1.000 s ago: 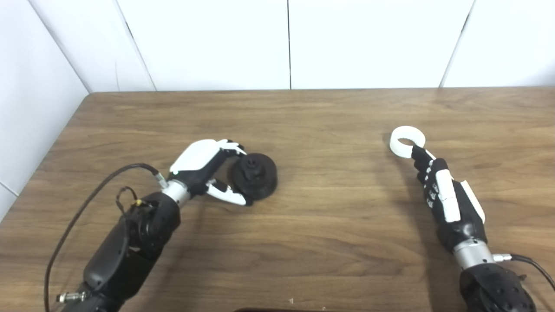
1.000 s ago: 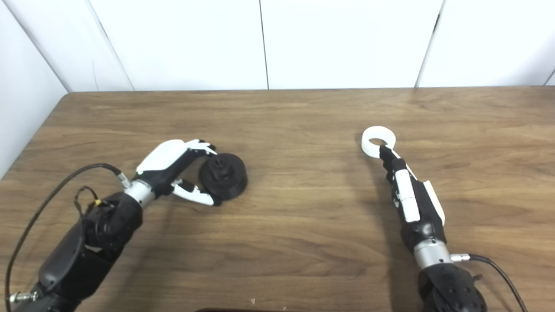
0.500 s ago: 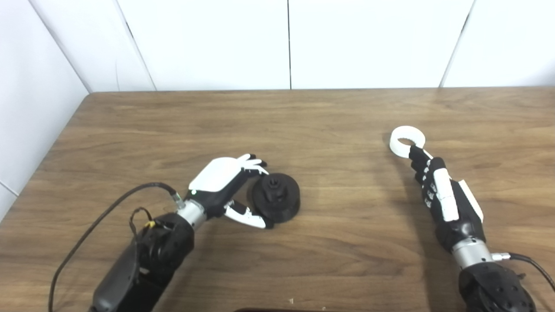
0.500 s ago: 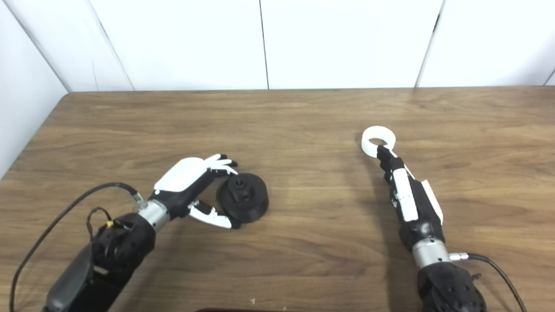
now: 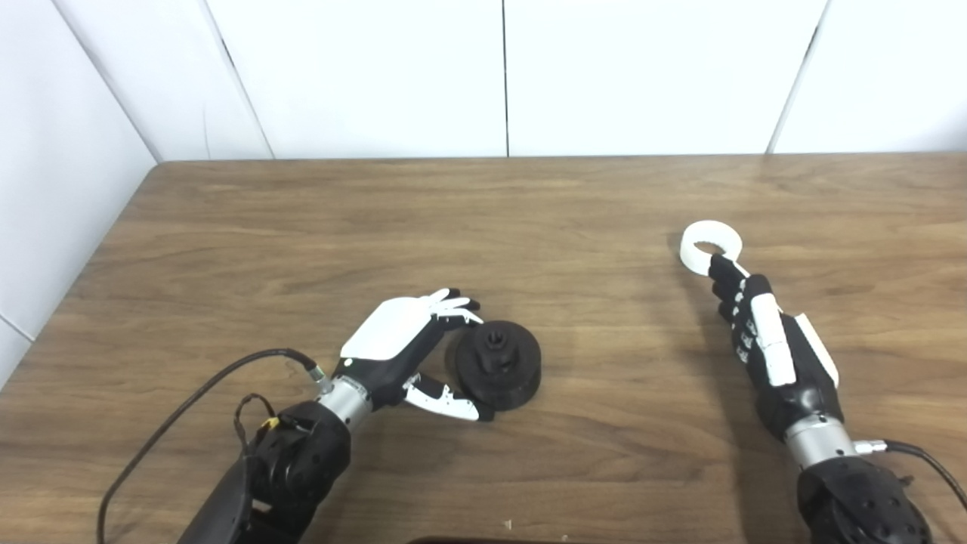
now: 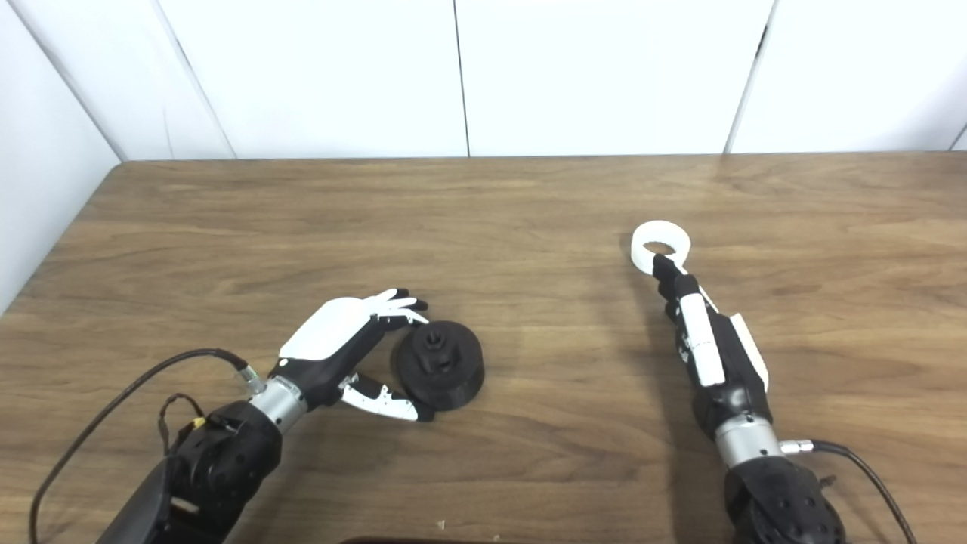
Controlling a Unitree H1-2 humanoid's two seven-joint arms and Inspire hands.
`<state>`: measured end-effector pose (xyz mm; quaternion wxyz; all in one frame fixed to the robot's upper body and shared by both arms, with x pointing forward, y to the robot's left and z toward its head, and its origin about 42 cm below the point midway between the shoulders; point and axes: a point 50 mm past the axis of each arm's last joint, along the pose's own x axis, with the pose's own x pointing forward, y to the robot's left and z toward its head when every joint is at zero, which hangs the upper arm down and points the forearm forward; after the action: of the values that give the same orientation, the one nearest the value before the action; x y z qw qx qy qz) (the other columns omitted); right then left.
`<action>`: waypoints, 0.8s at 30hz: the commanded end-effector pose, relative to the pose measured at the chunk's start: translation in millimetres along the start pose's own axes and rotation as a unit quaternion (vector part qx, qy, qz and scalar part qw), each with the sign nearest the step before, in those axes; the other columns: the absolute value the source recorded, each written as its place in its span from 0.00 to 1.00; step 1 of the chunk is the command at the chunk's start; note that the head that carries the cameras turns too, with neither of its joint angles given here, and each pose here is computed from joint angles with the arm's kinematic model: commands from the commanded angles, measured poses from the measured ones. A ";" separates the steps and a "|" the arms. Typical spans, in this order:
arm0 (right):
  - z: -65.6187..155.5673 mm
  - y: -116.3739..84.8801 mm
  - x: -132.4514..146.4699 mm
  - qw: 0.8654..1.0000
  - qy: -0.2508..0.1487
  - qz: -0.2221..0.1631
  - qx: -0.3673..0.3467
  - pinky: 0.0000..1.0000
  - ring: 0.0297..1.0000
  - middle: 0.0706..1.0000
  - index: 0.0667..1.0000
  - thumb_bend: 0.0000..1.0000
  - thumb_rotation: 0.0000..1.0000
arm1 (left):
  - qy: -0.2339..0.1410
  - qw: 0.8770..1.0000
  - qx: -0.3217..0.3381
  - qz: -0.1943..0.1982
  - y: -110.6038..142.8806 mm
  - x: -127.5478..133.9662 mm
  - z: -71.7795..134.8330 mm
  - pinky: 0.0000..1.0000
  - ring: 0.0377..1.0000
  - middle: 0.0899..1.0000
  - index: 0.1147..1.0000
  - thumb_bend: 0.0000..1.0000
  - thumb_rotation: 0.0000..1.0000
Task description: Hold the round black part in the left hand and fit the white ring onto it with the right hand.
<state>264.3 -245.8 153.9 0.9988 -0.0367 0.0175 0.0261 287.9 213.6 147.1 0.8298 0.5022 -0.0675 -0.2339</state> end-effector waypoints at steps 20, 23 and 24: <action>38.9 -14.8 16.6 0.988 -0.062 -0.026 -0.141 0.89 0.93 0.92 0.89 0.60 0.97 | -0.030 0.999 0.010 -0.012 -5.8 -2.9 5.9 0.90 0.97 0.88 0.57 0.72 0.39; 51.3 -20.0 33.8 0.972 -0.077 -0.037 -0.220 0.81 0.90 0.90 0.87 0.63 0.89 | -0.029 0.999 0.009 -0.013 -5.8 -1.5 4.2 0.90 0.97 0.88 0.57 0.72 0.40; 56.7 -22.1 42.0 0.966 -0.083 -0.039 -0.243 0.82 0.90 0.90 0.87 0.65 0.86 | -0.029 0.999 0.009 -0.013 -5.7 -1.0 3.6 0.90 0.97 0.88 0.56 0.72 0.40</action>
<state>290.0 -266.6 185.5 0.9689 -0.2468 -0.0203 -0.0002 283.8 211.5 146.4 0.8257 0.5039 -0.0830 -0.2395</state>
